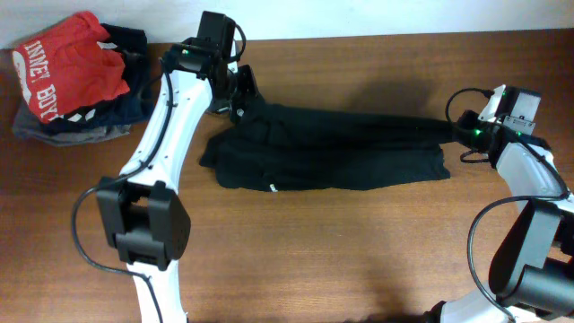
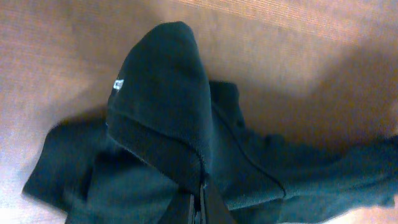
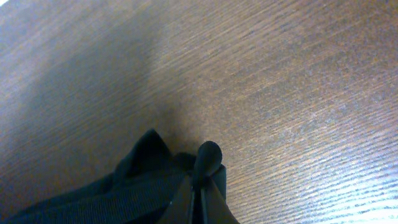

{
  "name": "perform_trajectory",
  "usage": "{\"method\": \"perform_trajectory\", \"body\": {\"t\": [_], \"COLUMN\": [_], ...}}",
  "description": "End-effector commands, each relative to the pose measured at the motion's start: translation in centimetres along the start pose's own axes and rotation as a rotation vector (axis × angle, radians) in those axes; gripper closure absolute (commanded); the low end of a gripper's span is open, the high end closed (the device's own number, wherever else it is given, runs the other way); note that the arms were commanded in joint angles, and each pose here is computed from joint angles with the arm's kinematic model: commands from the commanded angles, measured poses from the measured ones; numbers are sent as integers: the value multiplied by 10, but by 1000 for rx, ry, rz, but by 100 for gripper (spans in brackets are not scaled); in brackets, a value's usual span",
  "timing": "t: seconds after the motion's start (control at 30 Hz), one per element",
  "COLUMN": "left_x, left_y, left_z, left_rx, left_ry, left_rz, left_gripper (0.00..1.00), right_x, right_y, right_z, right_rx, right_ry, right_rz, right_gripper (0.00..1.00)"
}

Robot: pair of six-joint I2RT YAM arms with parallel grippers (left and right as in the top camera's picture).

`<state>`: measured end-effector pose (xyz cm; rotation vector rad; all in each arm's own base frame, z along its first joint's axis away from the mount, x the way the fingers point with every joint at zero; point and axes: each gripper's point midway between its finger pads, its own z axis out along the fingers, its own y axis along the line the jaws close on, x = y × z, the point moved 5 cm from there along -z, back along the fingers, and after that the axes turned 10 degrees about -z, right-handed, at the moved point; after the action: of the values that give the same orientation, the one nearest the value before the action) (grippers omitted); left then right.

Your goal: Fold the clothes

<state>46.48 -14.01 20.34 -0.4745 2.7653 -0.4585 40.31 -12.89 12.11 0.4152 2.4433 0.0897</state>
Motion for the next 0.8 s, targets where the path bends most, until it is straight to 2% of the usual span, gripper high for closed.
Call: {"method": "perform_trajectory", "body": {"t": [0.0, 0.17, 0.37, 0.4, 0.43, 0.53, 0.57, 0.6, 0.63, 0.67, 0.7, 0.77], "left_x": [2, 20, 26, 27, 27, 33, 35, 36, 37, 36, 36, 35], "left_y": [3, 11, 23, 27, 28, 32, 33, 35, 37, 39, 40, 40], "left_z": [-33, -33, -35, -36, -36, -37, -38, -38, -39, -39, -39, -40], "left_rx": [-43, -99, -174, -199, -210, -230, -236, -244, -259, -272, -283, -288], "left_ry": [-46, 37, 56, 56, 60, 93, 102, 106, 107, 104, 98, 94], "left_rz": [27, 21, 17, 17, 21, 47, 46, 47, 51, 52, 56, 57], "left_gripper": [99, 99, 98, 89, 85, 83, 78, 48, 4, 4, 4, 4], "right_x": [-7, -4, 1, 4, 5, 8, 8, 7, 6, 5, 2, -5], "right_y": [-9, -9, -9, -9, -9, -9, -9, -9, -8, -8, -8, -6], "right_z": [-3, -3, -3, -3, -3, -3, -4, -5, -7, -8, -10, -17], "right_rx": [65, 65, 66, 67, 67, 68, 68, 68, 68, 69, 69, 70], "right_ry": [-14, 2, 29, 43, 50, 64, 68, 72, 80, 85, 90, 99], "right_rz": [8, 11, 15, 17, 18, 20, 21, 21, 23, 23, 24, 25], "right_gripper": [96, 96, 96, 96, 95, 95, 92, 91, 89, 83, 73, 72]}}
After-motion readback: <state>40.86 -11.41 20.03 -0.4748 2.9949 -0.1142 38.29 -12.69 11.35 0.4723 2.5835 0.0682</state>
